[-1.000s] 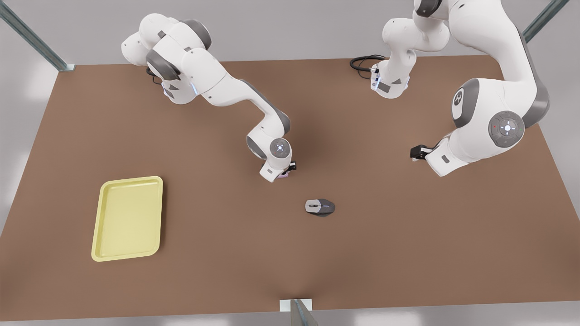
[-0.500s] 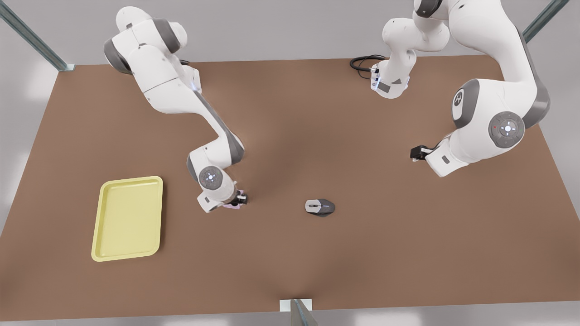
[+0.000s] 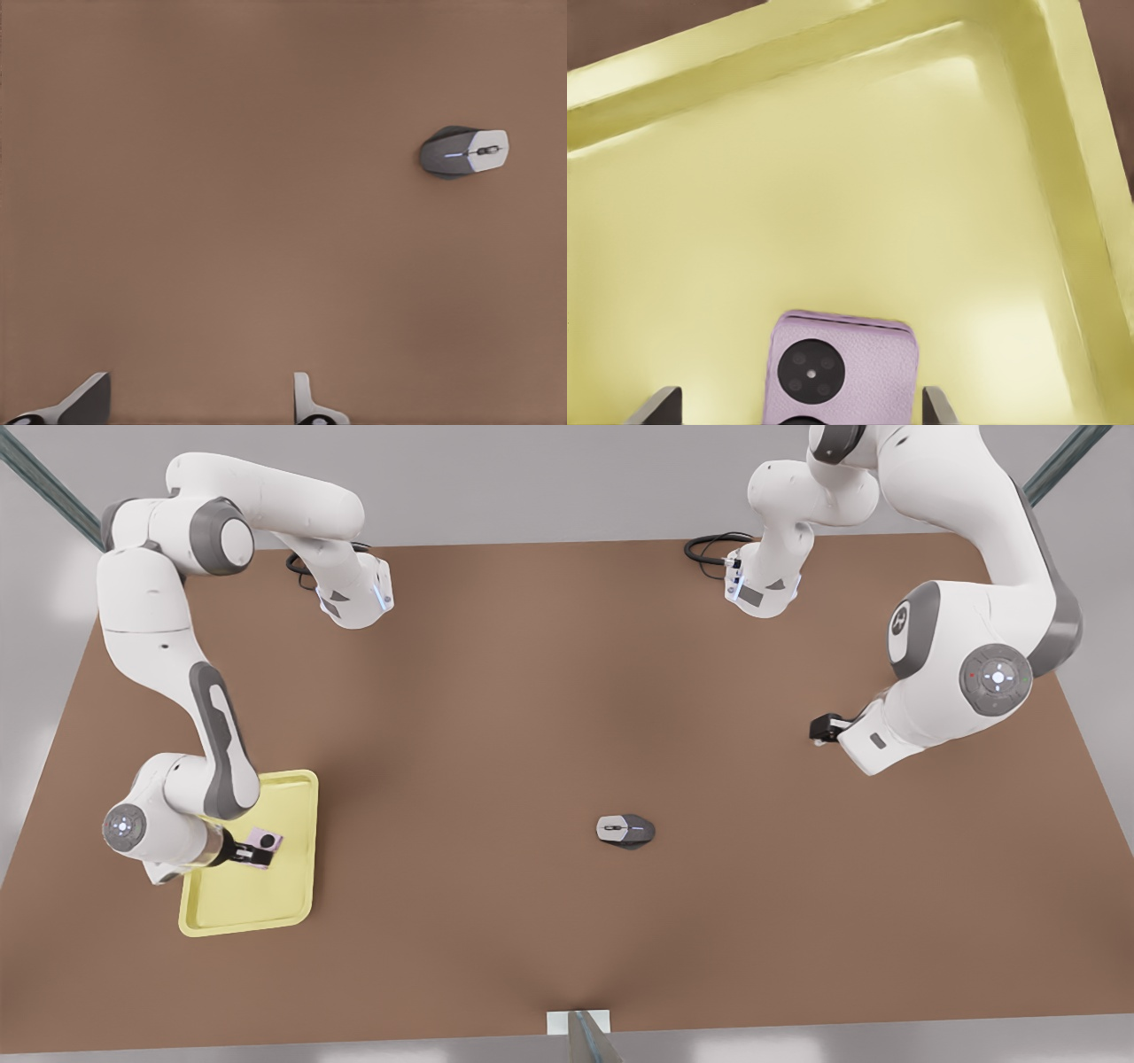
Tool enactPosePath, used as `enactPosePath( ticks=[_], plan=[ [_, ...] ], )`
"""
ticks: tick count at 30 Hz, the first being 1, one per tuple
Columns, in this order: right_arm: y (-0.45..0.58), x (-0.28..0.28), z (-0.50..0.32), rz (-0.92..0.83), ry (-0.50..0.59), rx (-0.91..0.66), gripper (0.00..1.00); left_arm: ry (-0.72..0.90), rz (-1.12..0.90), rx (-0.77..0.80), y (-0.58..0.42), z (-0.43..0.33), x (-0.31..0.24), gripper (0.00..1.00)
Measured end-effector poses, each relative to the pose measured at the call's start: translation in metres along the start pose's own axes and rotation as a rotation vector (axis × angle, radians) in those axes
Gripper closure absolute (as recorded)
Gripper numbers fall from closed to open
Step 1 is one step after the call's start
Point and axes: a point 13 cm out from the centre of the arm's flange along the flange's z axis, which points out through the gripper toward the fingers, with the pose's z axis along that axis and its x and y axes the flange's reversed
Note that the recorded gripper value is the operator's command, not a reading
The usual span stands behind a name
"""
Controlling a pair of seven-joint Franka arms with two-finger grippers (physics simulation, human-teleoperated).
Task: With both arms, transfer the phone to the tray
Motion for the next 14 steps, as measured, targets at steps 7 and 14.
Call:
enactPosePath(
  ticks=[7, 14],
  plan=[
    [0.194, -0.018, -0.315, -0.344, -0.294, 0.04, 0.0, 0.005, 0.0, -0.004, 0.001, 0.0, 0.001, 0.0],
    [0.187, 0.085, -0.331, -0.321, -0.053, 0.052, 0.0, 0.005, 0.0, -0.005, 0.001, 0.002, 0.0, 0.0]
  ],
)
